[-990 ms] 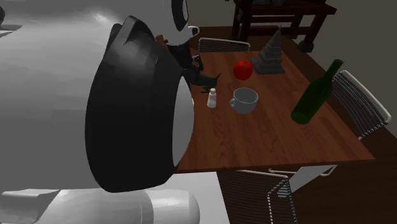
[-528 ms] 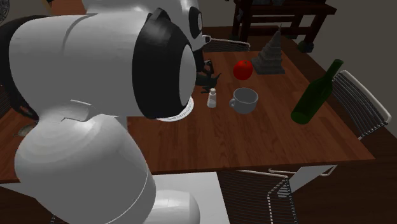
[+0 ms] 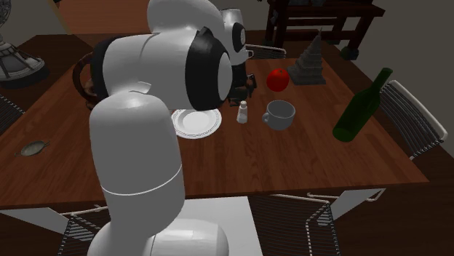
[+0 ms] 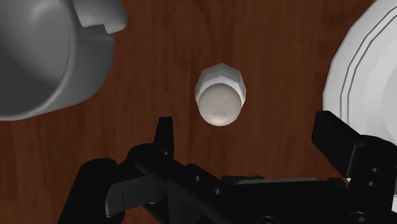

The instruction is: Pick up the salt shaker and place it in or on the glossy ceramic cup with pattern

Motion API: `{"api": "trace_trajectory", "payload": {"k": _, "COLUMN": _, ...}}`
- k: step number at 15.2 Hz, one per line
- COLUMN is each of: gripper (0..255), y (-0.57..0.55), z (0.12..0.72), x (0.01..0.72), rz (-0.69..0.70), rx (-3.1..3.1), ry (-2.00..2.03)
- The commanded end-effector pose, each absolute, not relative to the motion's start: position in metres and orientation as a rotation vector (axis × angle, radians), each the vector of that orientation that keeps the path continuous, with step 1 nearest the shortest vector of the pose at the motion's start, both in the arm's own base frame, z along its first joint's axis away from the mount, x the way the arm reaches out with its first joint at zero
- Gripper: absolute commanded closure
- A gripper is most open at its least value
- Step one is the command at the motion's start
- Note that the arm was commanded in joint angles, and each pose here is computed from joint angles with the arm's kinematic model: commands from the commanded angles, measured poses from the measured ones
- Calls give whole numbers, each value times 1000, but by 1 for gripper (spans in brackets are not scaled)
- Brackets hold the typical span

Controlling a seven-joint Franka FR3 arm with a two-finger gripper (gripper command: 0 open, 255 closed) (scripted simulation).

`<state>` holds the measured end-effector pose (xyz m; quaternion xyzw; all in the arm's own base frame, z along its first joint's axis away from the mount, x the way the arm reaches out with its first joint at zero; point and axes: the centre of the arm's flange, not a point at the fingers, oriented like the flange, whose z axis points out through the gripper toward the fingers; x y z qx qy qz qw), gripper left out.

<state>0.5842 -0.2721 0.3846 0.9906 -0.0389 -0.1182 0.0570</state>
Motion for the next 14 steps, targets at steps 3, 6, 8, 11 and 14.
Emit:
{"api": "trace_trajectory", "payload": {"k": 3, "gripper": 0, "y": -282, "z": 362, "x": 590, "rz": -377, "rx": 3003, "ry": -114}}
{"api": "trace_trajectory", "payload": {"k": 6, "gripper": 0, "y": -284, "z": 347, "x": 586, "rz": -377, "rx": 3003, "ry": -114}}
{"api": "trace_trajectory", "payload": {"k": 8, "gripper": 0, "y": -285, "z": 334, "x": 583, "rz": -377, "rx": 3003, "ry": -114}}
{"api": "trace_trajectory", "payload": {"k": 11, "gripper": 0, "y": -285, "z": 334, "x": 583, "rz": -377, "rx": 3003, "ry": -114}}
{"api": "trace_trajectory", "payload": {"k": 14, "gripper": 0, "y": -285, "z": 334, "x": 583, "rz": -377, "rx": 3003, "ry": -114}}
